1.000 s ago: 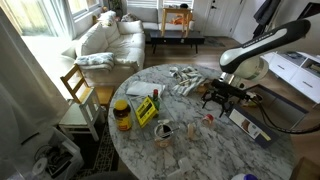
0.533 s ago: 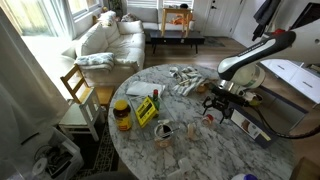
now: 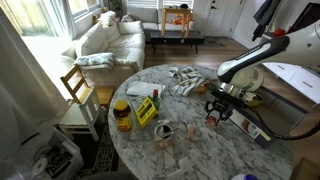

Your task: Put the transparent container with the red lid upright

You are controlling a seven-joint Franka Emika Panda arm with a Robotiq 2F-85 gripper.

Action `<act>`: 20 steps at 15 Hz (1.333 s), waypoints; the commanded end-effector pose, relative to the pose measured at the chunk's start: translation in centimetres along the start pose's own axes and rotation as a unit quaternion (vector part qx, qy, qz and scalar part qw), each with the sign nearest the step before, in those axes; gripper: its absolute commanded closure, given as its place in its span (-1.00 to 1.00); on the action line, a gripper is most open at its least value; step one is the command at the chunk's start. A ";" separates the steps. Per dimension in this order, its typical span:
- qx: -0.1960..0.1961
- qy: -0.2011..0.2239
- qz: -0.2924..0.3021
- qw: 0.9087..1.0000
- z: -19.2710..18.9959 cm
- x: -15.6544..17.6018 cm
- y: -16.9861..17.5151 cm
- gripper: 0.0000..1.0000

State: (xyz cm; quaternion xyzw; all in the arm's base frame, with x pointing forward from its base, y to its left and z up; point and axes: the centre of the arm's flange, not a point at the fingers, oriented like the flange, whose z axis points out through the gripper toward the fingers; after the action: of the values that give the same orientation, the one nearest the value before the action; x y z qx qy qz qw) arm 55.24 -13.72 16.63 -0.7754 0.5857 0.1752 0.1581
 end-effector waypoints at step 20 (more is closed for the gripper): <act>-0.130 0.353 0.015 0.926 -1.8 -8.4 -5.4 0.50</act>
State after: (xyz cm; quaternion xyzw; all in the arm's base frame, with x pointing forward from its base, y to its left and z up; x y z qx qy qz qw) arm 59.05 -6.72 23.49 -0.7952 0.5972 0.0095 -0.1045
